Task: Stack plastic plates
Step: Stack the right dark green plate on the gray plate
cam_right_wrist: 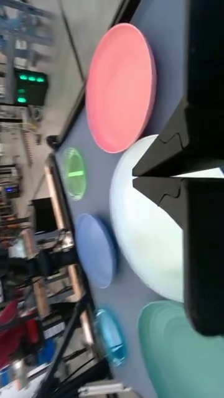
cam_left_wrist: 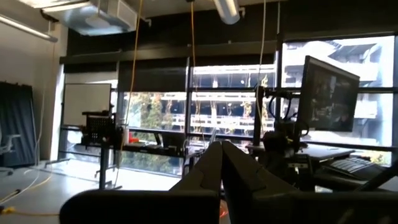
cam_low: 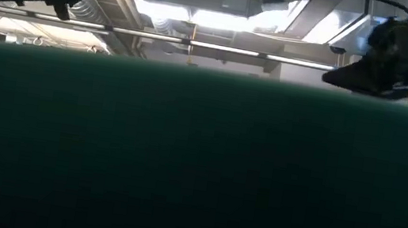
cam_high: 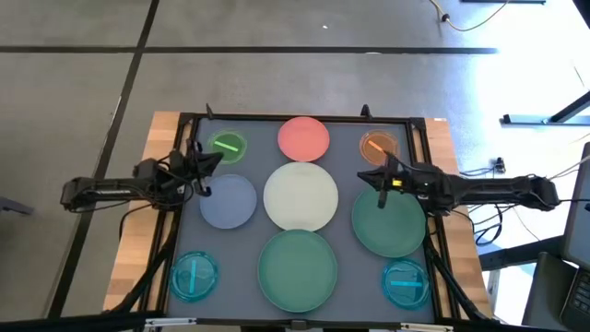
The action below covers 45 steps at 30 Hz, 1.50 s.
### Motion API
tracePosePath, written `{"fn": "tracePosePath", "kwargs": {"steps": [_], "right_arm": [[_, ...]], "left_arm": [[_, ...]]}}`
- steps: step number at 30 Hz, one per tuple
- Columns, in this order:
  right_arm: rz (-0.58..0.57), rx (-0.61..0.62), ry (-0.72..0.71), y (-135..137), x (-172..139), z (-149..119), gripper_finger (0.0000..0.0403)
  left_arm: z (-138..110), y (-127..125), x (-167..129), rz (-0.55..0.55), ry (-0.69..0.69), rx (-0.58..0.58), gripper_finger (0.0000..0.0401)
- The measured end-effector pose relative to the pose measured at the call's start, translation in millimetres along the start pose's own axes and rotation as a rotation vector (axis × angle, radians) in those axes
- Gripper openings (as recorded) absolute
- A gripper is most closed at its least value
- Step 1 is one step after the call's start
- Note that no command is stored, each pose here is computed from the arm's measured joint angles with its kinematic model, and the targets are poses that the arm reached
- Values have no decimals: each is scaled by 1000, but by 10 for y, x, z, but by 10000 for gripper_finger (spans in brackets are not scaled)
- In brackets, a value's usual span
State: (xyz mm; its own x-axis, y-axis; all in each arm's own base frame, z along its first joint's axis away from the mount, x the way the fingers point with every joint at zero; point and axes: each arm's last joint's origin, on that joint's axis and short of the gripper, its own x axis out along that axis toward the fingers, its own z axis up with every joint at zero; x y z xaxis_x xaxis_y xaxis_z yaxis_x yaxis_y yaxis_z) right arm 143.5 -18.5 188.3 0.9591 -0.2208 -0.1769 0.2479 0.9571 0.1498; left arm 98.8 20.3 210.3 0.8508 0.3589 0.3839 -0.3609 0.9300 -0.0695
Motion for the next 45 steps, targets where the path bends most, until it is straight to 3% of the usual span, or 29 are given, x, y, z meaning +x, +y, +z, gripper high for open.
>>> {"fn": "tracePosePath", "kwargs": {"steps": [6,19,22,27,34,40,45], "right_arm": [[-1,-37,102,33,188,32,3],[163,-118,331,366,430,150,3],[140,-146,464,428,428,302,3],[1,-217,669,432,380,528,9],[-47,-277,916,399,331,446,106],[-36,-405,958,397,421,369,195],[-5,-489,1022,401,515,265,230]], "left_arm": [[16,-25,78,-7,44,8,0],[-18,-92,334,-3,189,-60,0],[-27,-120,384,-26,215,-68,0],[9,-161,448,-47,222,-42,0],[100,-172,495,-52,190,-44,0],[98,-182,492,-56,192,-45,0],[89,-181,491,-55,202,-44,0]]}}
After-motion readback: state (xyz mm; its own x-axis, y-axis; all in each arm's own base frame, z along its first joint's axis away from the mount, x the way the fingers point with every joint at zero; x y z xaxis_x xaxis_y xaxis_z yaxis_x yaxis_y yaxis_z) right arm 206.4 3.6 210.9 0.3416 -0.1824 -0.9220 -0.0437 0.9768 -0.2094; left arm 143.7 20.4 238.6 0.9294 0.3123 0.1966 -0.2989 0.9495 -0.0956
